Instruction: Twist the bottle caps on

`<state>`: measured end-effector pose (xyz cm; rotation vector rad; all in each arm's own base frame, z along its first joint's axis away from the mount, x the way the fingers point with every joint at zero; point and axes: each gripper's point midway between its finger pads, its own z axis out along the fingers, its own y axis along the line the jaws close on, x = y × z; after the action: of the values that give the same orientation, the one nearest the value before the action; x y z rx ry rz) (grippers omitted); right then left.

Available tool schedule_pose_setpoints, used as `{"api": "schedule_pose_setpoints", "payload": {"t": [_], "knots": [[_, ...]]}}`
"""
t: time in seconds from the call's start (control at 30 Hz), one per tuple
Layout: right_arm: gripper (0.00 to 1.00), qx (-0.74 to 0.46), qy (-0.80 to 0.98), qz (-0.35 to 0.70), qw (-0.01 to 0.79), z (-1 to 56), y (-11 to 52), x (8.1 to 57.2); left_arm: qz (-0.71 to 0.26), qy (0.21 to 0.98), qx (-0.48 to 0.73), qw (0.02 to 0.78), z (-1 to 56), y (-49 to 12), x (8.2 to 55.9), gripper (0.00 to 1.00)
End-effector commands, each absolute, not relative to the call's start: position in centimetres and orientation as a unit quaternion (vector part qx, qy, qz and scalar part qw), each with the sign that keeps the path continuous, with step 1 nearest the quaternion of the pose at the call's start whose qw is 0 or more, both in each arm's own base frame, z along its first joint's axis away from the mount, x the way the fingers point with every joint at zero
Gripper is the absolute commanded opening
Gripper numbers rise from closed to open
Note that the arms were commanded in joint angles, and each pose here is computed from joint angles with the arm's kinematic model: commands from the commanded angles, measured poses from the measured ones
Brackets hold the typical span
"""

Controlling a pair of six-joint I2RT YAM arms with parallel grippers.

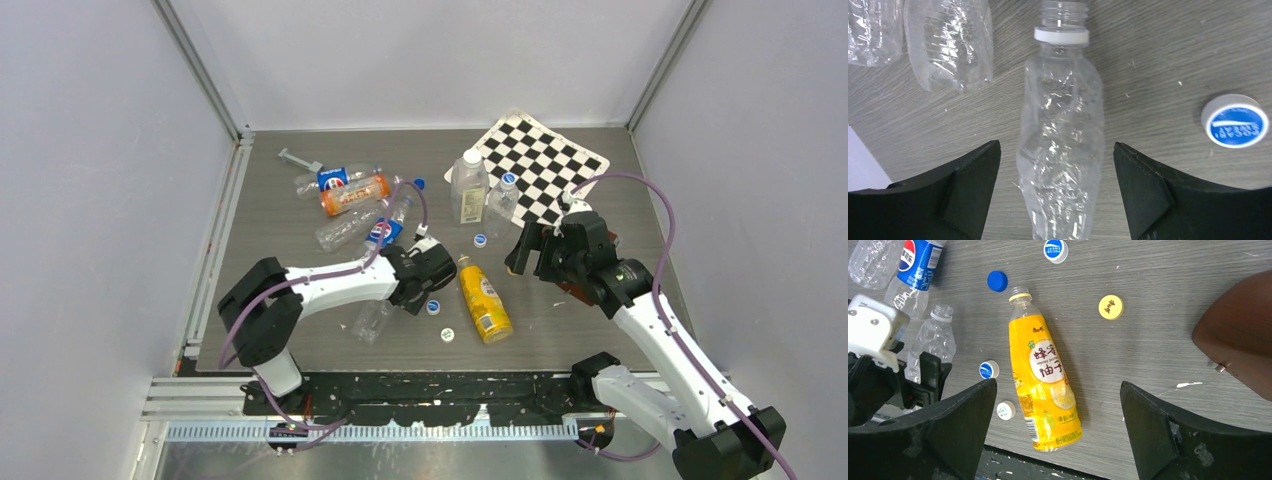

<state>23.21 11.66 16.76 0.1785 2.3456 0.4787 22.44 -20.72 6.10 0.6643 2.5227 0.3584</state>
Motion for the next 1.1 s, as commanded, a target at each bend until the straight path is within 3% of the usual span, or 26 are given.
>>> {"api": "schedule_pose_setpoints", "payload": {"t": [0.0,0.53,0.67,0.83,1.07], "knots": [[1.00,0.067,0.896,0.203,0.390,19.1,12.1,24.0,0.173,0.913,0.242,0.279,6.3,-20.3,24.0,0.86],[1.00,0.063,0.896,0.209,0.386,19.3,12.3,23.8,0.214,0.900,0.263,0.274,5.0,-20.3,24.4,0.85],[1.00,0.060,0.897,0.214,0.383,19.5,12.5,23.6,0.223,0.899,0.270,0.263,3.9,-20.2,24.3,0.76],[1.00,0.058,0.900,0.220,0.372,19.5,12.7,23.2,0.221,0.901,0.278,0.251,3.1,-20.3,24.0,0.57],[1.00,0.007,0.834,0.364,0.415,23.2,16.6,21.9,0.177,0.907,0.267,0.274,4.7,-20.6,23.6,0.42]]}}
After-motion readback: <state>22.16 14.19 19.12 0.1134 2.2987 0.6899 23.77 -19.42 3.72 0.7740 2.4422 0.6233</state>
